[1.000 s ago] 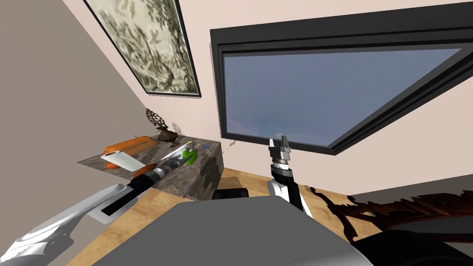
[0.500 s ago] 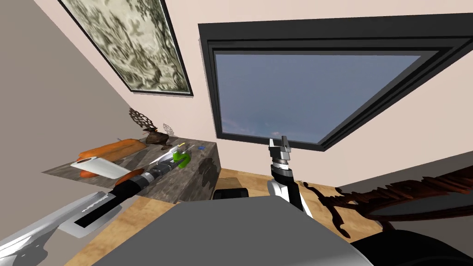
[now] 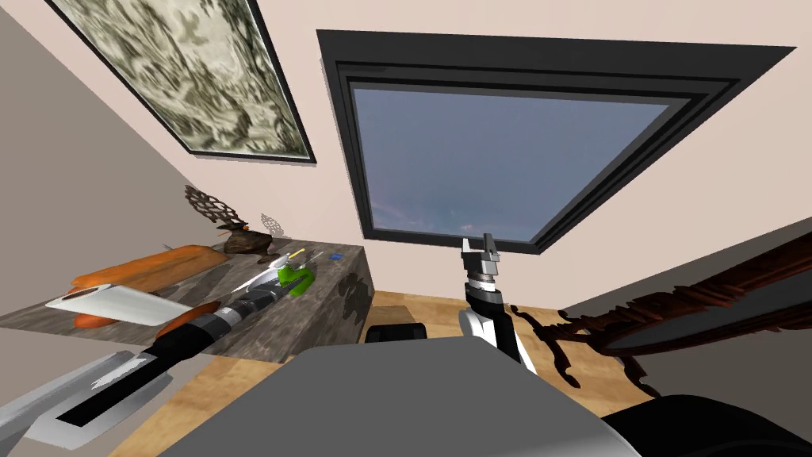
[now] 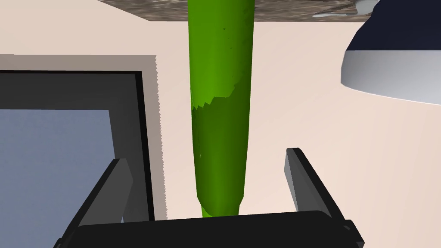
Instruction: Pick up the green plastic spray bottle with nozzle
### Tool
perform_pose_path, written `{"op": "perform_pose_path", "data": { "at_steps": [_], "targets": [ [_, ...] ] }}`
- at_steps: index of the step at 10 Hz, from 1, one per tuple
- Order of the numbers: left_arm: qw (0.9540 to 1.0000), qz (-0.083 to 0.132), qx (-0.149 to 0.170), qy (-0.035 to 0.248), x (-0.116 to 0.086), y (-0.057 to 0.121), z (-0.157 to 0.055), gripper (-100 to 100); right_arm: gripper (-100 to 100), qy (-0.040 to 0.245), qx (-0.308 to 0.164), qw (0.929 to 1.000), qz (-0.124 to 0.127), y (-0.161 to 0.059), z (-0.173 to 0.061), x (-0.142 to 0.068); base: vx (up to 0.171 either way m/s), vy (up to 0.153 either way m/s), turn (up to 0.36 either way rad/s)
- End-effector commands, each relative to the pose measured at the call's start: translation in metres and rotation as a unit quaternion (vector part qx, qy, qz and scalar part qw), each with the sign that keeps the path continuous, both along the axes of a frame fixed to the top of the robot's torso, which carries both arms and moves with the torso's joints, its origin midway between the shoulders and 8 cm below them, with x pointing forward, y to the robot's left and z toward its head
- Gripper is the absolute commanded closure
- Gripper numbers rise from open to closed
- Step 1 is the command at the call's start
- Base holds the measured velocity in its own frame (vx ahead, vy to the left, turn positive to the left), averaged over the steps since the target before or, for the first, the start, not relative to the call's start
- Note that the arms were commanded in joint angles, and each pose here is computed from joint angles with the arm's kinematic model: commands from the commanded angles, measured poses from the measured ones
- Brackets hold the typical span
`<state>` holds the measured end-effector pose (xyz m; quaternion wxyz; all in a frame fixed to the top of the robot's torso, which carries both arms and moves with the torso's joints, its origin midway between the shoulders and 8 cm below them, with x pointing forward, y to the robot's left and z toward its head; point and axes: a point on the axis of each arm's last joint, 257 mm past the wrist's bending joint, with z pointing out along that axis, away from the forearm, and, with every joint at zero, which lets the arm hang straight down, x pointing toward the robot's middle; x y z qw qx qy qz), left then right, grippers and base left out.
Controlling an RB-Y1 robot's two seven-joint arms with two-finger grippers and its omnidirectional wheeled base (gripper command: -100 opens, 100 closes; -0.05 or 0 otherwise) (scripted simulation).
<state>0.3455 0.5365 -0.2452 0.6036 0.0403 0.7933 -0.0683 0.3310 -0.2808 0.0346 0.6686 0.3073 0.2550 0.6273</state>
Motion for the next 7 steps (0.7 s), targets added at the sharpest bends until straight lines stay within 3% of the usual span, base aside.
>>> {"op": "perform_pose_path", "data": {
  "at_steps": [1, 7],
  "targets": [
    [1.0000, 0.005, -0.001, 0.002, -0.009, 0.013, -0.002, -100, 0, 0.000, 0.000, 1.0000, 0.000, 0.000, 0.000, 0.000, 0.016, -0.053, -0.097],
    [0.9994, 0.036, 0.000, -0.001, -0.042, 0.060, 0.001, -100, 0, 0.000, 0.000, 1.0000, 0.000, 0.000, 0.000, 0.000, 0.007, -0.047, -0.087]
  ]
}}
